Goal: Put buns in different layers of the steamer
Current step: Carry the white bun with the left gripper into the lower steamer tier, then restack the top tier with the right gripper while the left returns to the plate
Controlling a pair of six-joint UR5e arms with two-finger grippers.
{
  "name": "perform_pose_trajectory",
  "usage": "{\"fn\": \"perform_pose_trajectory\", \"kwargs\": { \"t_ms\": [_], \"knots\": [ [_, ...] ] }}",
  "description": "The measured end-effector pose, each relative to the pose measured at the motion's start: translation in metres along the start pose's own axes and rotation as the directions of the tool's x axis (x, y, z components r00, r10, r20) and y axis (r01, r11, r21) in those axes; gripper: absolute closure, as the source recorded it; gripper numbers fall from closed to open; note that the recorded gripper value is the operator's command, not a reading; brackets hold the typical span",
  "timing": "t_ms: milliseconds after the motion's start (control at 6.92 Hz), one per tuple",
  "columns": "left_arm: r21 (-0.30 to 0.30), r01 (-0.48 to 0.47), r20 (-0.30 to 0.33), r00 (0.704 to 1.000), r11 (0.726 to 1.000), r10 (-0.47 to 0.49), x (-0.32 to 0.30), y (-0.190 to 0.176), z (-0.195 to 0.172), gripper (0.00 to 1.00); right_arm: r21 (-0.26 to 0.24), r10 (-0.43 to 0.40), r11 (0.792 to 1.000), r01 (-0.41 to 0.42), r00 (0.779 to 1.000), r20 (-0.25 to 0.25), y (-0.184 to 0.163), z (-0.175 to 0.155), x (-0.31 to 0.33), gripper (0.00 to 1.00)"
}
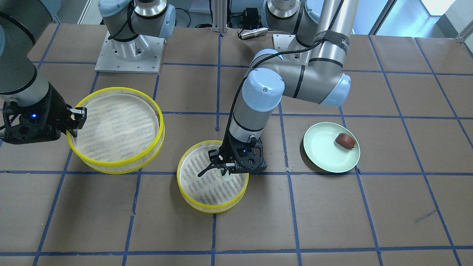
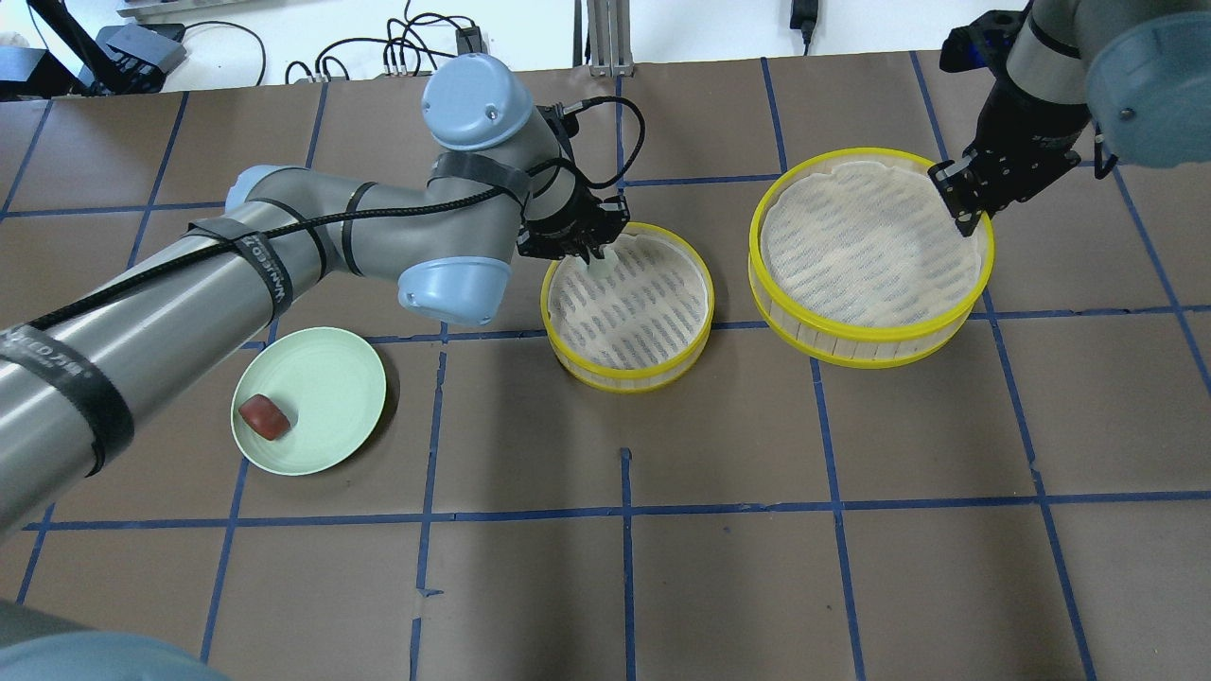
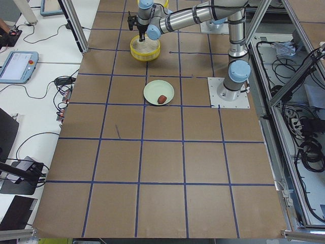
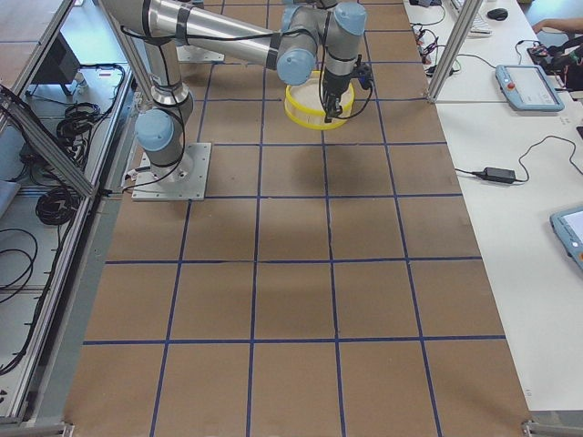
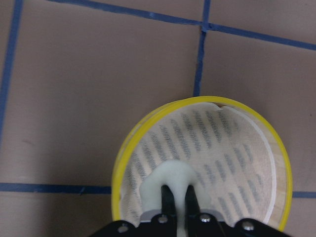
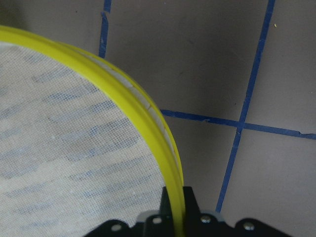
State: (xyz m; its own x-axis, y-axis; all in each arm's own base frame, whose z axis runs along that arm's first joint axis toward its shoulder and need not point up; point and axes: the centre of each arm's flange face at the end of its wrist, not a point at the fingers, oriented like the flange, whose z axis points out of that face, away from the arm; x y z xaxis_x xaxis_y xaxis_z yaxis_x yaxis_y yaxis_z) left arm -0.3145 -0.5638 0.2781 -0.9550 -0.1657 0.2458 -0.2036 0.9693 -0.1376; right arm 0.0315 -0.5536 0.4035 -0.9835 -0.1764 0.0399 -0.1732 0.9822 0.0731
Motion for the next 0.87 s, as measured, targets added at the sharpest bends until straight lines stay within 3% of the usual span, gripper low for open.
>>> {"fn": "perform_pose_trajectory", "kwargs": {
  "t_ms": [289, 578, 867],
  "knots": [
    [0.043, -0.051, 0.043, 0.998, 0.998, 0.049, -0.001, -0.002, -0.006, 0.03, 0.002, 0.000, 1.000, 0.000, 1.000, 0.001, 0.000, 0.000, -0.002, 0.94],
    [0.060, -0.207, 0.156, 0.968, 0.976, 0.196, -0.021, -0.013, -0.020, 0.03, 0.016, 0.016, 1.000, -0.015, 1.000, -0.001, -0.003, -0.006, -0.017, 0.95],
    [-0.033, -0.335, 0.280, 0.901, 0.942, 0.330, -0.108, -0.042, -0.052, 0.00, 0.062, 0.091, 0.994, -0.090, 0.996, -0.009, -0.023, -0.008, -0.092, 0.94]
  ]
}}
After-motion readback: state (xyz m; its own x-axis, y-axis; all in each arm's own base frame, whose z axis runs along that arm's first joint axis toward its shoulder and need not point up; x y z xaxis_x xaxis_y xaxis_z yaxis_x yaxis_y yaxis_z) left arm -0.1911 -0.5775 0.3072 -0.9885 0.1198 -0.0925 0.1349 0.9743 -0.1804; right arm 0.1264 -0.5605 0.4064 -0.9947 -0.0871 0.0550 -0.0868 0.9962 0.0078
